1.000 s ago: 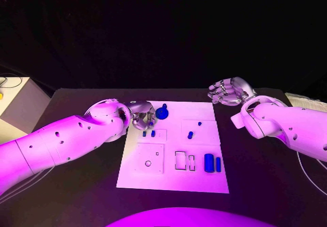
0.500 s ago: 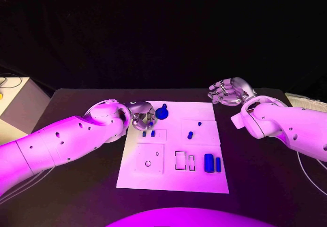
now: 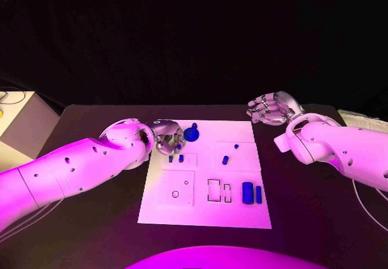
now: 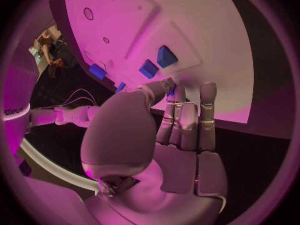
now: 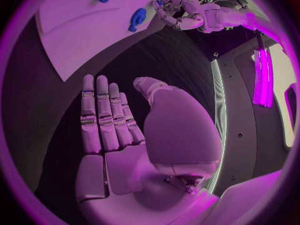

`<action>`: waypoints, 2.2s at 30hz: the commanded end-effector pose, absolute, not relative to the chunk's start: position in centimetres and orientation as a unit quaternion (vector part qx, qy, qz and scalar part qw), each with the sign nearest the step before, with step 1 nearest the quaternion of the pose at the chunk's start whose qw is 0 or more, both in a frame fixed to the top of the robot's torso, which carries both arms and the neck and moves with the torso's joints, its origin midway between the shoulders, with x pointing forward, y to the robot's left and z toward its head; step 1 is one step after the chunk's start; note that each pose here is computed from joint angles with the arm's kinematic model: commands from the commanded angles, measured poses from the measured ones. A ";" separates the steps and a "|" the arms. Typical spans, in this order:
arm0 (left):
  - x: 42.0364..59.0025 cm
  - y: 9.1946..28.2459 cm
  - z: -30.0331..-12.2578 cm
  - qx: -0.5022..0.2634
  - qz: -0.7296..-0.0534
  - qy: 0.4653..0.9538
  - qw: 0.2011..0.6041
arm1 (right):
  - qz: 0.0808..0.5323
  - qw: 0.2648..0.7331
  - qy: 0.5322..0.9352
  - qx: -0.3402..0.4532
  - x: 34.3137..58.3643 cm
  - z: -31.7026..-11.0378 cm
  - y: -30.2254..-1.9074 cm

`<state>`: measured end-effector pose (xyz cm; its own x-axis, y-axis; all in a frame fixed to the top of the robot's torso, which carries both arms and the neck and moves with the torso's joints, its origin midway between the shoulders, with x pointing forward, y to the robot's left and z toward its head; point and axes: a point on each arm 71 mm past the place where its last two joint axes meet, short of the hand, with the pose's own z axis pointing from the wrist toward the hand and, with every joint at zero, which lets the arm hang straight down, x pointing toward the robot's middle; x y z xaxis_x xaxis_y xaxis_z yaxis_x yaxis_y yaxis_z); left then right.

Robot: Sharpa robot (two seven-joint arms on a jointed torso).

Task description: Assemble the parts on the task board

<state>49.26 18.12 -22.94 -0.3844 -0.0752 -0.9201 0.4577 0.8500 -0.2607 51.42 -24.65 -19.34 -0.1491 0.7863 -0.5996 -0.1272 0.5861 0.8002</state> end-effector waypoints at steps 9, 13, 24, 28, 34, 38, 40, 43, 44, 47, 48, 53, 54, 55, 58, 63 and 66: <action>49.1 18.2 -23.2 0.122 -0.240 0.797 0.540 | 0.384 0.601 0.657 0.245 51.4 -19.3 -24.6; 49.1 18.3 -23.1 0.122 -0.240 0.797 0.541 | 0.384 0.601 0.657 0.245 51.4 -19.3 -24.6; 49.0 18.4 -23.2 0.121 -0.239 0.798 0.540 | 0.384 0.601 0.657 0.245 51.4 -19.3 -24.6; 49.0 18.4 -23.1 0.121 -0.240 0.797 0.541 | 0.384 0.601 0.657 0.245 51.4 -19.3 -24.6; 48.9 18.4 -23.1 0.121 -0.241 0.797 0.541 | 0.384 0.601 0.657 0.245 51.4 -19.3 -24.6; 48.9 18.5 -23.0 0.120 -0.241 0.796 0.541 | 0.384 0.601 0.657 0.245 51.4 -19.3 -24.6; 48.8 18.5 -23.0 0.120 -0.240 0.797 0.542 | 0.384 0.601 0.657 0.245 51.4 -19.3 -24.6; 48.8 18.5 -23.0 0.119 -0.240 0.797 0.542 | 0.384 0.601 0.657 0.245 51.4 -19.3 -24.7; 48.8 18.5 -23.0 0.119 -0.240 0.796 0.542 | 0.383 0.601 0.657 0.245 51.4 -19.3 -24.7; 48.8 18.6 -22.9 0.119 -0.241 0.796 0.543 | 0.383 0.601 0.657 0.245 51.4 -19.3 -24.7; 48.8 18.6 -22.9 0.118 -0.241 0.795 0.544 | 0.383 0.601 0.657 0.245 51.4 -19.3 -24.7; 48.7 18.6 -22.8 0.117 -0.243 0.794 0.545 | 0.383 0.601 0.657 0.246 51.4 -19.3 -24.8; 48.7 18.6 -22.8 0.116 -0.244 0.793 0.546 | 0.383 0.601 0.657 0.246 51.4 -19.3 -24.8; 48.7 18.6 -22.8 0.116 -0.244 0.793 0.547 | 0.382 0.601 0.657 0.246 51.4 -19.3 -24.8; 48.7 18.5 -22.7 0.115 -0.245 0.792 0.548 | 0.382 0.601 0.657 0.246 51.4 -19.3 -24.8; 48.7 18.6 -22.7 0.114 -0.246 0.790 0.550 | 0.382 0.601 0.657 0.246 51.4 -19.3 -24.8; 48.7 18.6 -22.6 0.114 -0.247 0.789 0.551 | 0.382 0.601 0.657 0.246 51.4 -19.3 -24.8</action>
